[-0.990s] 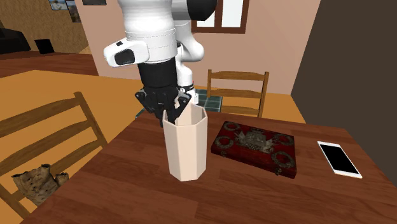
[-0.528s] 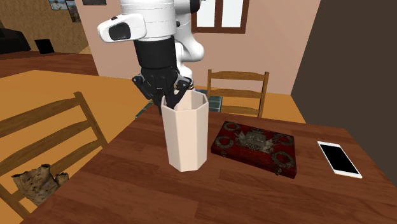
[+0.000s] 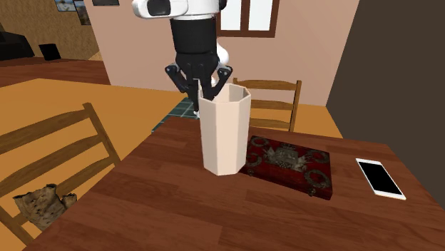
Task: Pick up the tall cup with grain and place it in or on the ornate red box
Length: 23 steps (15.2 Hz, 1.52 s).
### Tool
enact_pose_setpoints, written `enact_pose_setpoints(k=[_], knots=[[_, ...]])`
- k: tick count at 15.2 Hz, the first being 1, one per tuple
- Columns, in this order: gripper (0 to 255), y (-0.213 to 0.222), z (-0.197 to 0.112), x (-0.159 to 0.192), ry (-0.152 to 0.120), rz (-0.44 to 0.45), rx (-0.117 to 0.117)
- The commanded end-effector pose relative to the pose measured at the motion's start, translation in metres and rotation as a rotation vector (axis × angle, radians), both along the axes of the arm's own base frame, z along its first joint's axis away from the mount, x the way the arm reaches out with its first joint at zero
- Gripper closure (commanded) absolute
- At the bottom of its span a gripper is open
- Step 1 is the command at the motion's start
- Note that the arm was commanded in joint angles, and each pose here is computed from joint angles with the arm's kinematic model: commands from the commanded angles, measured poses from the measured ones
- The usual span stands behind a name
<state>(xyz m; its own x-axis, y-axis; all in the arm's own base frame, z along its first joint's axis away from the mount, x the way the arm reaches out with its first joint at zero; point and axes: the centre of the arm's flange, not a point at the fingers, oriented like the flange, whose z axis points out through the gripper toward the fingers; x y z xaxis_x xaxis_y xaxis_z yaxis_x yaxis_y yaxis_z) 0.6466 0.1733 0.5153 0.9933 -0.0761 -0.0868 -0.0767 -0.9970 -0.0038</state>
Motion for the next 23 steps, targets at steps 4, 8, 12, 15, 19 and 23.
enact_pose_setpoints(k=[4, 8, 12, 15, 19, 23], knots=[[255, 0.048, 0.015, -0.042, -0.001, -0.001, 0.000], [255, 0.087, 0.027, -0.076, -0.001, -0.001, 0.000], [255, 0.126, 0.038, -0.109, -0.001, -0.001, 0.000], [255, 0.155, 0.047, -0.134, -0.001, -0.001, 0.000], [255, 0.180, 0.049, -0.155, -0.001, -0.001, 0.000], [255, 0.180, 0.027, -0.155, -0.001, -0.001, 0.000]])
